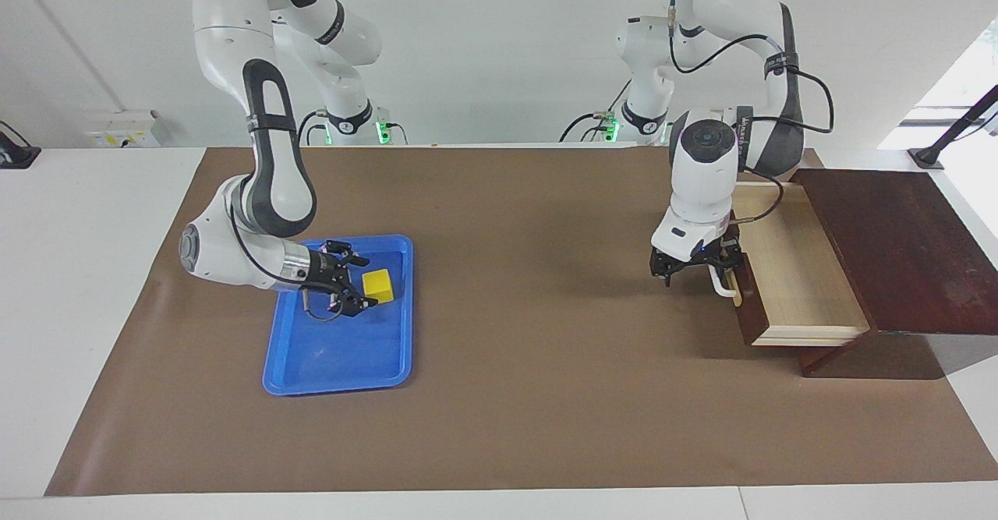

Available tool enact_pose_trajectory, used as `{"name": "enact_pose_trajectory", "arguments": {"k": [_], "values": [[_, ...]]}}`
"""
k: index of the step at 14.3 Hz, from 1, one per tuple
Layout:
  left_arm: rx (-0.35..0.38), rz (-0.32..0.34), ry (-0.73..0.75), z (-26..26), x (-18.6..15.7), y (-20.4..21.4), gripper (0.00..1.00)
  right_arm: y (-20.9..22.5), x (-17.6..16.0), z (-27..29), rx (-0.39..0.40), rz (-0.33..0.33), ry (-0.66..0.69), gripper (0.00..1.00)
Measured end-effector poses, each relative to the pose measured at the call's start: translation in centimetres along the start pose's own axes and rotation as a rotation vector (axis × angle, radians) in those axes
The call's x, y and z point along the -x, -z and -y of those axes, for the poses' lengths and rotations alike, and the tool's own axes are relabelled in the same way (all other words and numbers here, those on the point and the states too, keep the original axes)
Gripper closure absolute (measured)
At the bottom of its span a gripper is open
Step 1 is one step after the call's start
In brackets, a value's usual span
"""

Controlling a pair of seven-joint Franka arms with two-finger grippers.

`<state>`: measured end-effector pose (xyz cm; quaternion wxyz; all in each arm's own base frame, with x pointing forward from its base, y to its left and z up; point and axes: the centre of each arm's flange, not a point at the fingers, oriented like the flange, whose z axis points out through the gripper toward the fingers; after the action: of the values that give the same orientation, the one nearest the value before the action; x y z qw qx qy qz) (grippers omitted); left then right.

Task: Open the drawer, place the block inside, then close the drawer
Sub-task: 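Grasp the yellow block with the right gripper while the left gripper pulls the drawer open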

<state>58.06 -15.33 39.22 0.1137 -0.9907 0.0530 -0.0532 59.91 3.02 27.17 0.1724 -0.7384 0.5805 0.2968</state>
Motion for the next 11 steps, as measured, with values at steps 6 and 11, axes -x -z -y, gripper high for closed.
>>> {"name": "enact_pose_trajectory", "arguments": {"k": [6,11], "values": [[0.103,0.090,0.224,1.5,-2.9,8.3,0.00,0.1,-0.1,0.0,-0.002,-0.001,-0.002,0.20],[0.202,0.165,0.528,0.0,-2.8,11.5,0.00,0.3,-0.2,0.0,-0.007,-0.004,-0.003,0.44]]}}
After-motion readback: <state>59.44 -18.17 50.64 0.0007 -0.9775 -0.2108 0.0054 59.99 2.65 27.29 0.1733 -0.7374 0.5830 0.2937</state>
